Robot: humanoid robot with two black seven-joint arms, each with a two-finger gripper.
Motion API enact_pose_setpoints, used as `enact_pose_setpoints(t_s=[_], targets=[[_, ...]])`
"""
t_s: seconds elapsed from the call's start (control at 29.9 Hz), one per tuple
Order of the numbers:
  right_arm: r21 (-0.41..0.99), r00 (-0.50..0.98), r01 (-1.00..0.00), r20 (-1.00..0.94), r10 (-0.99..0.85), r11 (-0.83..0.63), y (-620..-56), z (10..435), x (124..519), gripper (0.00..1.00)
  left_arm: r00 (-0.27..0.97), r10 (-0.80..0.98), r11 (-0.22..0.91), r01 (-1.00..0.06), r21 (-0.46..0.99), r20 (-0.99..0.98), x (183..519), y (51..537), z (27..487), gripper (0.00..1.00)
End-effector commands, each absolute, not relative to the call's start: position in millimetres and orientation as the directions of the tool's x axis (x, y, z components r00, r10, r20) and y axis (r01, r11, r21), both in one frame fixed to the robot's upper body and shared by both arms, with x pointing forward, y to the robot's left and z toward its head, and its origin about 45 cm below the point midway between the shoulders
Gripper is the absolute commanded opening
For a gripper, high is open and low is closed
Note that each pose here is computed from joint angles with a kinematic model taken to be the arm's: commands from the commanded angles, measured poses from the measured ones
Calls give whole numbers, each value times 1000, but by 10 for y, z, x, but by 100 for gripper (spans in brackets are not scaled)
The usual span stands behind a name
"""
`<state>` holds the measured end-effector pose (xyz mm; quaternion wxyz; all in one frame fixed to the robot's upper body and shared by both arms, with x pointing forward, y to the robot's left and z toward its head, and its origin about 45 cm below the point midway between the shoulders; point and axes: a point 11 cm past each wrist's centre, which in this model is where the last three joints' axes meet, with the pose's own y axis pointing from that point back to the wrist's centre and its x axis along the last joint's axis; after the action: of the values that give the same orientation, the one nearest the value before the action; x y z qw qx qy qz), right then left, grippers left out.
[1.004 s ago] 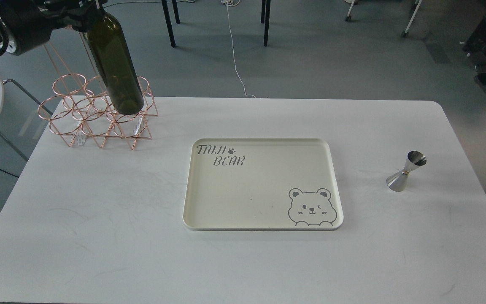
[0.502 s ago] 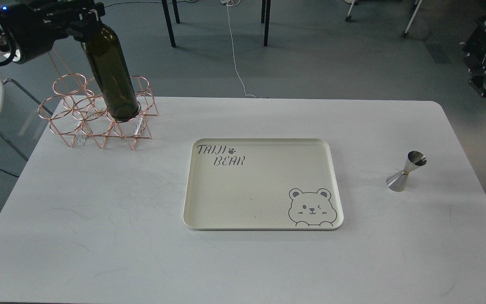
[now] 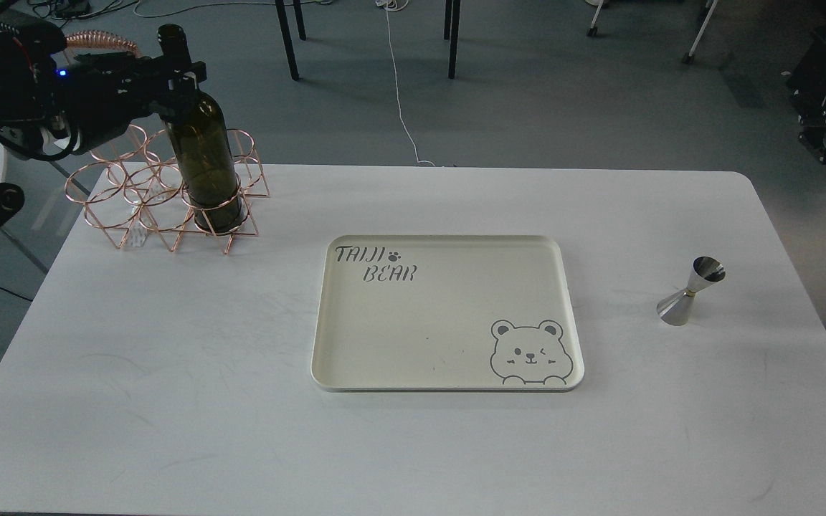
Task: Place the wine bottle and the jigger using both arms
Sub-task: 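Open the left gripper and withdraw it from the bottle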
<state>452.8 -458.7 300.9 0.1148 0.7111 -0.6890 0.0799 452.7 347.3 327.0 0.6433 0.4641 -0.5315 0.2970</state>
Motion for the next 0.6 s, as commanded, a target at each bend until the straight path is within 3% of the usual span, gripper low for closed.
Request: enact_pose_setpoints(t_s=[0.0,0.2,0.44,0.5,0.57], targets=[[53,38,-998,271,-962,-24,-4585,3007,4529,97,269,-77,388,-879,277,960,4535,3494,3218,33],[53,36,-998,273,-961,-22,-4596,3009,4526,97,277,-51,392,-878,274,959,4536,3481,3215,53],[51,35,-998,274,-961,-21,-4603,3025,4526,97,280,-50,394,-877,276,959,4531,3478,3204,58],[49,34,-999,275,-961,-21,-4608,3036,4527,97,273,-38,393,-880,266,961,4539,3477,3230,77],[49,34,-999,275,-961,-21,-4608,3036,4527,97,264,15,397,-887,236,964,4553,3484,3307,87]])
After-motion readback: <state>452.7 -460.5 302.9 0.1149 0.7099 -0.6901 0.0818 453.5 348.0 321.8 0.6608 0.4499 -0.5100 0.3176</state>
